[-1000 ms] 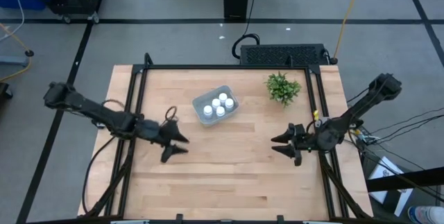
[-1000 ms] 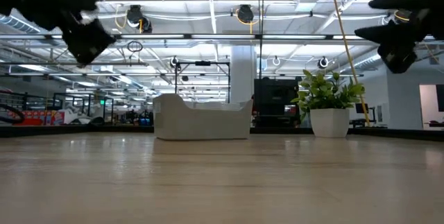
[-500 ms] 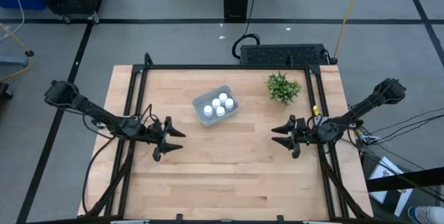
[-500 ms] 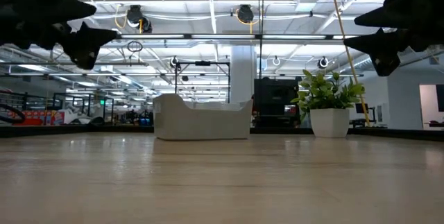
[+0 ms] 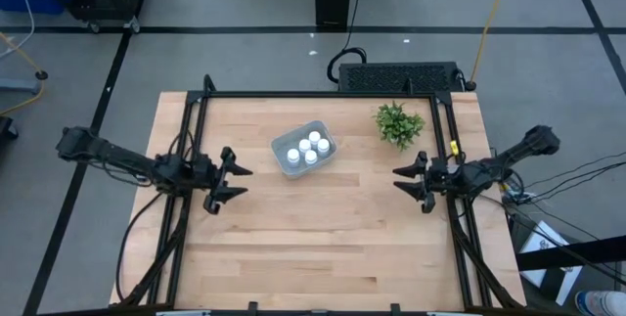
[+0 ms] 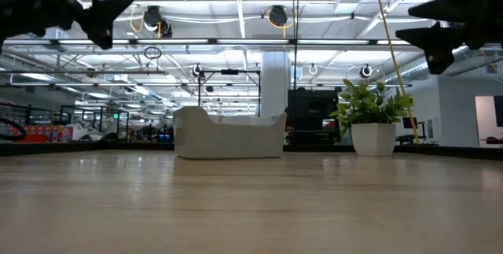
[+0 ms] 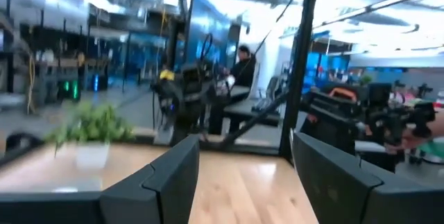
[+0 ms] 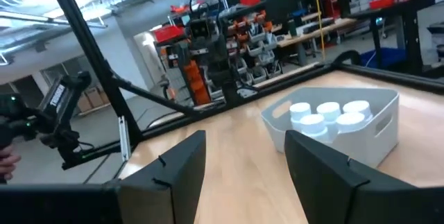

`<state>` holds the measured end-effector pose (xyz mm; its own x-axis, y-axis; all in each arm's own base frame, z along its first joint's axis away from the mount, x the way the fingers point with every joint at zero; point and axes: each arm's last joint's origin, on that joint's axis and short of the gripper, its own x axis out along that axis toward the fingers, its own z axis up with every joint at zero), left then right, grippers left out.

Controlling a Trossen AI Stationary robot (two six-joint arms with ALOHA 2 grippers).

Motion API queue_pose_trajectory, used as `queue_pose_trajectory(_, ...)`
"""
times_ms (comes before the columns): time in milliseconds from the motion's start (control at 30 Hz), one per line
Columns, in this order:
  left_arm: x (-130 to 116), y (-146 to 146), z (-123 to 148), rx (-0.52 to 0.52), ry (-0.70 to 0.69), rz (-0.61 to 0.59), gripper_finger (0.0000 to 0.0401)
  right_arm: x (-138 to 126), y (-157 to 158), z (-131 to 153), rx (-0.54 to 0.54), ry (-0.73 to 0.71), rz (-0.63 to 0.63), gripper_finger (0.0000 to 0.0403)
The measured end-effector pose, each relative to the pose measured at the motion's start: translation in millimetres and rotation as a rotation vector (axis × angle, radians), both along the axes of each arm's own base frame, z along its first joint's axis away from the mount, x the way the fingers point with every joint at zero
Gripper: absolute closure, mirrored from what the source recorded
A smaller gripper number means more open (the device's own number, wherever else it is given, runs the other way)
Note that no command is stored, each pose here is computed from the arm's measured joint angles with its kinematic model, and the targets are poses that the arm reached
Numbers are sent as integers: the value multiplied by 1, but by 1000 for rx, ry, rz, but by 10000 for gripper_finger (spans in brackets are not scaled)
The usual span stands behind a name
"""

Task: Pick and place pill bottles into a basket
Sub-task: Return to Home Position

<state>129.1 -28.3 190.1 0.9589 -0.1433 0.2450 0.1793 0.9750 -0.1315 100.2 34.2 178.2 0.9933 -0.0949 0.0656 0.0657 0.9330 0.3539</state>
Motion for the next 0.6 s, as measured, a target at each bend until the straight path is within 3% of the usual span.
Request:
queue_pose_trajectory(133, -5, 7, -5, -68, 77, 20, 162, -7, -4, -6, -55, 58, -4, 211)
queue_pose_trajectory(500, -21, 17, -4, -20, 76, -35, 162, -15, -8, -3, -162, 132, -1, 211)
queue_pose_trajectory(600, -24, 20, -4, -20, 64, -13, 162, -20, -10, 11, -173, 150, -3, 211)
